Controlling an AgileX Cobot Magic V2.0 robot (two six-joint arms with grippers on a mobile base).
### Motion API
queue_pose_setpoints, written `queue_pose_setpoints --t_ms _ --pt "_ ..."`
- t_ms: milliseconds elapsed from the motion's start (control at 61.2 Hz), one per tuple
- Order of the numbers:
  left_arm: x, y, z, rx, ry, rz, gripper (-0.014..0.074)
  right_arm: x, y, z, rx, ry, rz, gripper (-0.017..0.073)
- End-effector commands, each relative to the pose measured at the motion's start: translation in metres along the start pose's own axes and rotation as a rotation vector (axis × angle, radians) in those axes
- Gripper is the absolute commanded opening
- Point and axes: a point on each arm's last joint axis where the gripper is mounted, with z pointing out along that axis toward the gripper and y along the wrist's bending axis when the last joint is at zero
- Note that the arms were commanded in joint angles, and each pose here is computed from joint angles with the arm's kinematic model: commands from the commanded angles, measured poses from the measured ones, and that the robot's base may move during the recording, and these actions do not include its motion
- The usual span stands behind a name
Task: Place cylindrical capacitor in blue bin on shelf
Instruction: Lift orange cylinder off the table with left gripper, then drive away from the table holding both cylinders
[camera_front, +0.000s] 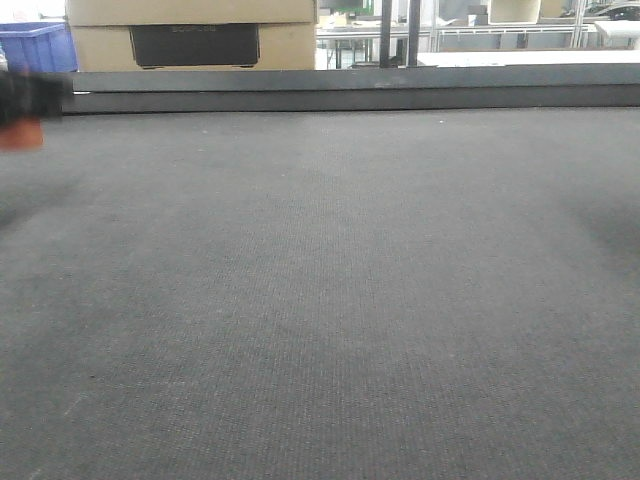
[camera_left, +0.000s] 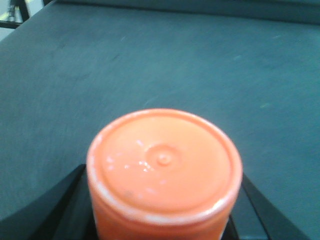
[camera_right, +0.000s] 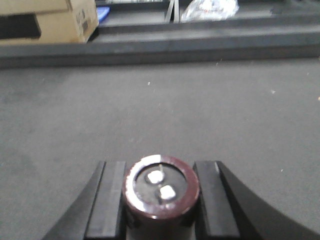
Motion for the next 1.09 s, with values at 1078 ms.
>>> queue_pose_setpoints --t_ms 1078 --pt "-0.059 -0.001 -0.315 0.028 0.032 0.067 -0.0111 -0.035 0.015 -0.146 -0.111 -0.081 -0.18 -0.0158"
